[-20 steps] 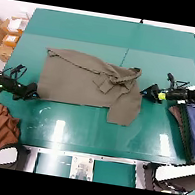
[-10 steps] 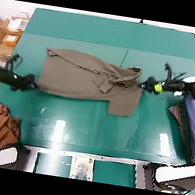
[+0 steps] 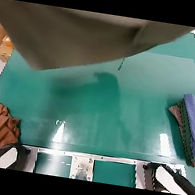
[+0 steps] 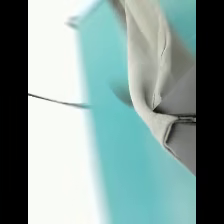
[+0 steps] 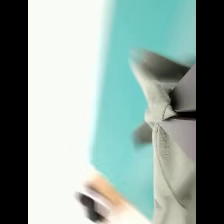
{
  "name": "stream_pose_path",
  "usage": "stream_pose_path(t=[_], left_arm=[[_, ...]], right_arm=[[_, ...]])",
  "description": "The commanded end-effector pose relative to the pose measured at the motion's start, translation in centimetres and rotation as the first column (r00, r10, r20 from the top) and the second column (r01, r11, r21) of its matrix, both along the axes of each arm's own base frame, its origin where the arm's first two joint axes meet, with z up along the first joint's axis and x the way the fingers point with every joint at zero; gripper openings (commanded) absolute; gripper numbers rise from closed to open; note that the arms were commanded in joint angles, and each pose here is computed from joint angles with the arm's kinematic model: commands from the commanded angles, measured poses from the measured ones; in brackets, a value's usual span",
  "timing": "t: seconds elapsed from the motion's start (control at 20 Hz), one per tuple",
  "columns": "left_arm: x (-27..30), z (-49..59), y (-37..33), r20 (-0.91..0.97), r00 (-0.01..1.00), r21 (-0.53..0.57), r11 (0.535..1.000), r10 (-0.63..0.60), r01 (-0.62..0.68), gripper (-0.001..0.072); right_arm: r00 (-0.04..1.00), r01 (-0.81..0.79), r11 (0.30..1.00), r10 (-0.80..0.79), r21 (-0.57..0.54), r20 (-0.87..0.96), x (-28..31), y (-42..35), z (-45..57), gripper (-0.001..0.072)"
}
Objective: Fold the shirts.
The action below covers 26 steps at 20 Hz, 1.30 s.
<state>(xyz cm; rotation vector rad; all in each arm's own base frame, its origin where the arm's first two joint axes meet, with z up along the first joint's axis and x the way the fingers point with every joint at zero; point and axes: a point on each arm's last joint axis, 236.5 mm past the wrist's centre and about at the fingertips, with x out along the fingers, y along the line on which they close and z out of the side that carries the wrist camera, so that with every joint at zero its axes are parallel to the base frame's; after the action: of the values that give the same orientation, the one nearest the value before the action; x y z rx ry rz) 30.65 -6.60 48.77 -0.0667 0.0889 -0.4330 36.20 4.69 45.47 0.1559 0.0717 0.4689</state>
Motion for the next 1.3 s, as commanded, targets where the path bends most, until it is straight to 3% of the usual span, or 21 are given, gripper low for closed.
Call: stream_pose_path(t=[0.0, 0.15, 0.3, 0.55, 0.7, 0.9, 1.25], left_arm=[[-10.9, 11.6, -3.5, 0.396, 0.918, 0.081, 0.996, 0.001, -0.036, 0.0029], [-12.1, 11.8, -3.6, 0.413, 0.910, 0.085, 0.995, 0.013, -0.053, 0.0029], [-9.7, 9.5, -2.9, 0.319, 0.948, 0.064, 0.997, 0.019, -0.042, 0.0029], [-1.5, -0.3, -0.4, 0.000, 1.000, 0.015, 1.000, 0.006, -0.006, 0.0030], [4.6, -9.5, 0.4, -0.230, 0.970, -0.070, 0.996, -0.079, 0.064, 0.0029], [12.8, -25.6, -0.7, -0.500, 0.850, -0.148, 0.984, -0.164, 0.102, 0.0029], [22.5, -43.7, 1.9, -0.700, 0.711, -0.190, 0.976, -0.062, -0.102, 0.0030]], right_arm=[[0.873, 0.225, 0.974, -0.190, -0.025, 0.449, -13.3, 0.8, 13.3, 0.0021], [0.772, 0.372, 0.927, -0.282, -0.045, 0.569, -18.3, 0.7, 15.6, 0.0021], [0.802, 0.386, 0.919, -0.294, -0.075, 0.521, -16.9, 0.0, 13.9, 0.0021], [0.934, 0.312, 0.950, -0.310, 0.017, 0.178, -7.1, -4.4, 2.5, 0.0021], [0.964, 0.259, 0.959, -0.249, 0.114, -0.094, -0.1, -6.4, -9.1, 0.0022], [0.900, 0.271, 0.952, -0.197, 0.145, -0.388, 8.1, -6.4, -25.1, 0.0022], [0.743, 0.344, 0.923, -0.155, 0.172, -0.651, 19.3, -7.2, -42.4, 0.0021]])
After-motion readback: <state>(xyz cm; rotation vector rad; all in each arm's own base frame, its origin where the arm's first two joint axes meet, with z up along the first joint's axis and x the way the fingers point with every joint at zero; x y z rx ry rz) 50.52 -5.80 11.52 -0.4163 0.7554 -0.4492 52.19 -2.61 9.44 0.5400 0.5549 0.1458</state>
